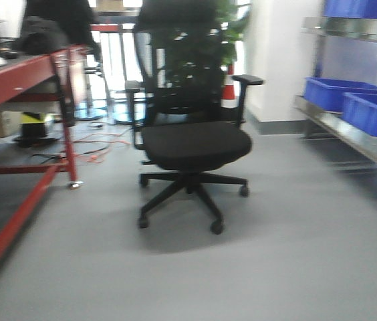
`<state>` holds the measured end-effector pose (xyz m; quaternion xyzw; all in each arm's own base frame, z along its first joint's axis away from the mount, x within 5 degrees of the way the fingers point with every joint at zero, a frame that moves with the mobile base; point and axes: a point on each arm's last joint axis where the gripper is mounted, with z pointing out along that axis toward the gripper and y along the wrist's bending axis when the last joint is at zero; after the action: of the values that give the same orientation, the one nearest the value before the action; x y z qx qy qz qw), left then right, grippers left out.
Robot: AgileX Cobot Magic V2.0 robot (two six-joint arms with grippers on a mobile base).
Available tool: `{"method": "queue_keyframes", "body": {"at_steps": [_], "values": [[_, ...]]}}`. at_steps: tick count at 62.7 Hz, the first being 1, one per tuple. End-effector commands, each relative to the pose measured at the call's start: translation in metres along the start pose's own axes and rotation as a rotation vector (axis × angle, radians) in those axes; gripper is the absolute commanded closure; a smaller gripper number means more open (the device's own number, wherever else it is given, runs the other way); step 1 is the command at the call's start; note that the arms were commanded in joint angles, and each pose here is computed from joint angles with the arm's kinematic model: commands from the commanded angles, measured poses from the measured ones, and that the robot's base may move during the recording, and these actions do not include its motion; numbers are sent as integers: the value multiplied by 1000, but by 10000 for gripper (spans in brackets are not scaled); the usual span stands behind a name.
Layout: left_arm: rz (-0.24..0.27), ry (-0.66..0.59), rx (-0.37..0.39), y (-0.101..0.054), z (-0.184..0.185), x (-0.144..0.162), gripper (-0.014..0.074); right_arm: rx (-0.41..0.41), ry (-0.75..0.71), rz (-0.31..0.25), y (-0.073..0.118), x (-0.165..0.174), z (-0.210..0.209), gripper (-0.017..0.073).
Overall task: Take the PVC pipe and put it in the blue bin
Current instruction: 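Drive the base up to the metal shelf of blue bins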
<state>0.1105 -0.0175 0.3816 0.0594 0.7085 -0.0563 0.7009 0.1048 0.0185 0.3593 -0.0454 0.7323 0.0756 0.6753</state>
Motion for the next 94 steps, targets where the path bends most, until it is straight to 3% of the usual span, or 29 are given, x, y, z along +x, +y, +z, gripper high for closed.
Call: {"method": "queue_keyframes", "body": {"at_steps": [1, 94], "values": [[-9, -31, 5, -1, -1, -3, 705, 1, -19, -14, 0, -1, -1, 721], [-9, -34, 5, -1, -1, -4, 705, 1, -19, -14, 0, -1, -1, 721]]}}
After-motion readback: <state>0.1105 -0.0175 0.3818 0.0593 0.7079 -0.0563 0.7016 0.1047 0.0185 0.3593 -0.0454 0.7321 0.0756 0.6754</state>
